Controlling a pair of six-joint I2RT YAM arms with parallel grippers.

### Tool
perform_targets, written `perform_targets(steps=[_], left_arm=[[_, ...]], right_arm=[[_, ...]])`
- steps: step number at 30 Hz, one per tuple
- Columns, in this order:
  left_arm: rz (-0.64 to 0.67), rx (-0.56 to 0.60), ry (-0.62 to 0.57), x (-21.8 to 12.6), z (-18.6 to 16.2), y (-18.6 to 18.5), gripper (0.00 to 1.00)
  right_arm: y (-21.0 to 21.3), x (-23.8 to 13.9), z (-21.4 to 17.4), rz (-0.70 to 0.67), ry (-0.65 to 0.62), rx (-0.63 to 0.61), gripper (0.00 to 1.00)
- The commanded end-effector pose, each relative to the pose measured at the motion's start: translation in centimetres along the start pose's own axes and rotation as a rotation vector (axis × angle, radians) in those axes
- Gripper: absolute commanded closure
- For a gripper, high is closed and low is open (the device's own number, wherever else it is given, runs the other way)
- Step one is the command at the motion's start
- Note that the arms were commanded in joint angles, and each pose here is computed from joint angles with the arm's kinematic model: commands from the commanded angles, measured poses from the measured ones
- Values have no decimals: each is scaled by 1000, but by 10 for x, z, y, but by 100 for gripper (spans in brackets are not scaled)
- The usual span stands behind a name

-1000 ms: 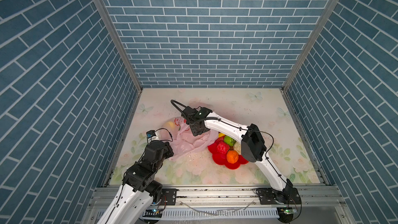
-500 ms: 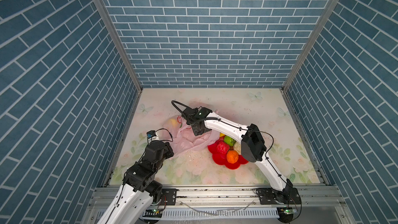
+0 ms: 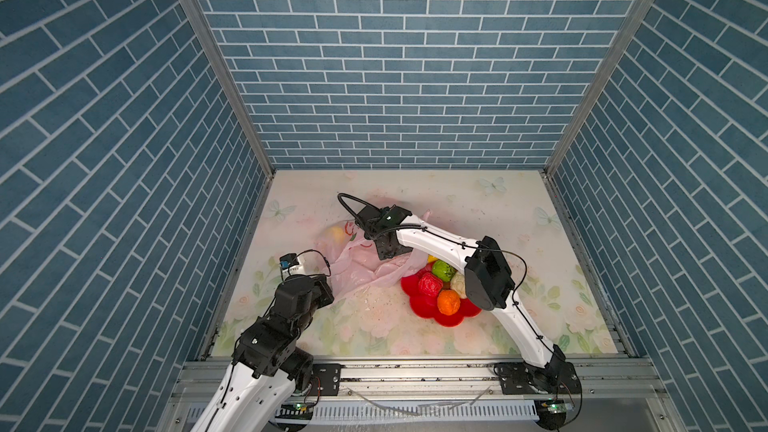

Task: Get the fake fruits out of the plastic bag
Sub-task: 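Close the right gripper on the pale yellow fruit inside the bag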

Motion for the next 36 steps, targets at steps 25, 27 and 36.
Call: perform_targets(steps=[25, 27, 36], left_arm=[[59, 3, 58, 9, -16, 17, 91], [63, 4, 59, 9, -16, 17, 91], [66, 7, 64, 11, -18, 18, 91]], right_arm=[[-27, 46, 36, -18, -153, 266, 31], [-30, 45, 38, -22, -167, 289, 31], [-45, 55, 43, -26, -187, 391, 31]])
Point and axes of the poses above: each gripper's point midway between its finger pads, its own x axis out along the fingers, its own y axis along the line the jaws close on, z = x × y, the point moved 1 cm from there along -x, back along the fingers, and after that the axes turned 15 degrees about -x, right-handed, at the moved point
